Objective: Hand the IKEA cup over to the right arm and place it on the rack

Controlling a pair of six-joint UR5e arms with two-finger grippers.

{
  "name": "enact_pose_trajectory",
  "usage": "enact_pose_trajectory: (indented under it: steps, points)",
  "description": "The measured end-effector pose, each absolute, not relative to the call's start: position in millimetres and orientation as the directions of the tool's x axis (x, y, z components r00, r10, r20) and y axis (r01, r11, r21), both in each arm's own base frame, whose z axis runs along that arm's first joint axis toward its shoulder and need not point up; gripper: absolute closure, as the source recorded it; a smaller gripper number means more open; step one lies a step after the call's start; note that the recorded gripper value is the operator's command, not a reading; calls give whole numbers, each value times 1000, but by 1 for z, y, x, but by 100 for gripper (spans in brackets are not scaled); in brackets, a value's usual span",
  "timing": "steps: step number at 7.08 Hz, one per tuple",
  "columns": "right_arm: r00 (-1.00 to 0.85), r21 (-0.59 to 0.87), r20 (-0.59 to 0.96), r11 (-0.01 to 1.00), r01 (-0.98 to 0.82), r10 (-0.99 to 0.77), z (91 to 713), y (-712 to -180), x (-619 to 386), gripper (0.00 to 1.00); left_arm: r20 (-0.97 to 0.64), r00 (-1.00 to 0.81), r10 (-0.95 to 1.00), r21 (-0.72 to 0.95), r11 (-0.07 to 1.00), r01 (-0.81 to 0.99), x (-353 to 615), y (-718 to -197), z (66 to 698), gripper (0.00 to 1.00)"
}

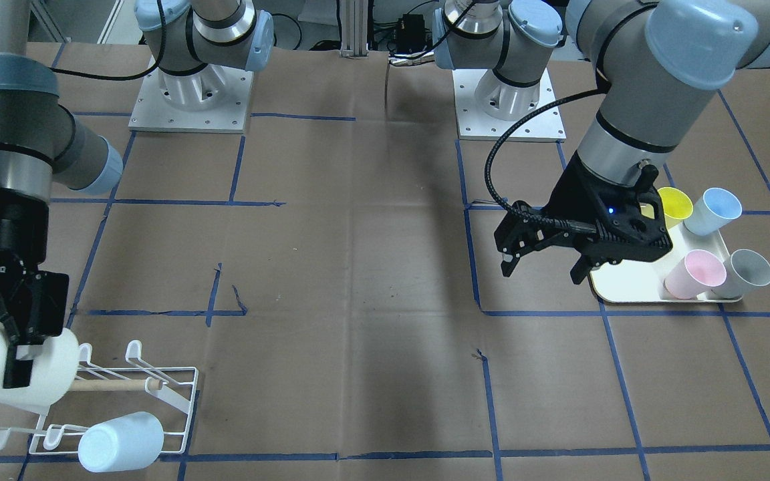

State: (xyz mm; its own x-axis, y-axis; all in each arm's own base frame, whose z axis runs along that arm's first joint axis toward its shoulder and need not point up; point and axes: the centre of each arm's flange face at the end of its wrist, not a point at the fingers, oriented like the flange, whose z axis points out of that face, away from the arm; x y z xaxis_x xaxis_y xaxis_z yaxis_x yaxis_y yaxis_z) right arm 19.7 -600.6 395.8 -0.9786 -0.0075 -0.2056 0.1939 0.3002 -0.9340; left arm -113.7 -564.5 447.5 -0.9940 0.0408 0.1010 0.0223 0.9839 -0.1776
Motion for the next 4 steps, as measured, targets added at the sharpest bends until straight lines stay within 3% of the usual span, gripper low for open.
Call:
enact_pose_trajectory:
  steps: [2,4]
  points:
    - [-1000,-943,1,332,0,3,385,-608,-24,90,50,-998,25,-49,999,23,-110,-533,456,1]
    - [-997,-932,79,353,-77,-7,361,-630,-48,90,39,-999,33,-40,999,32,-116,-522,465,1]
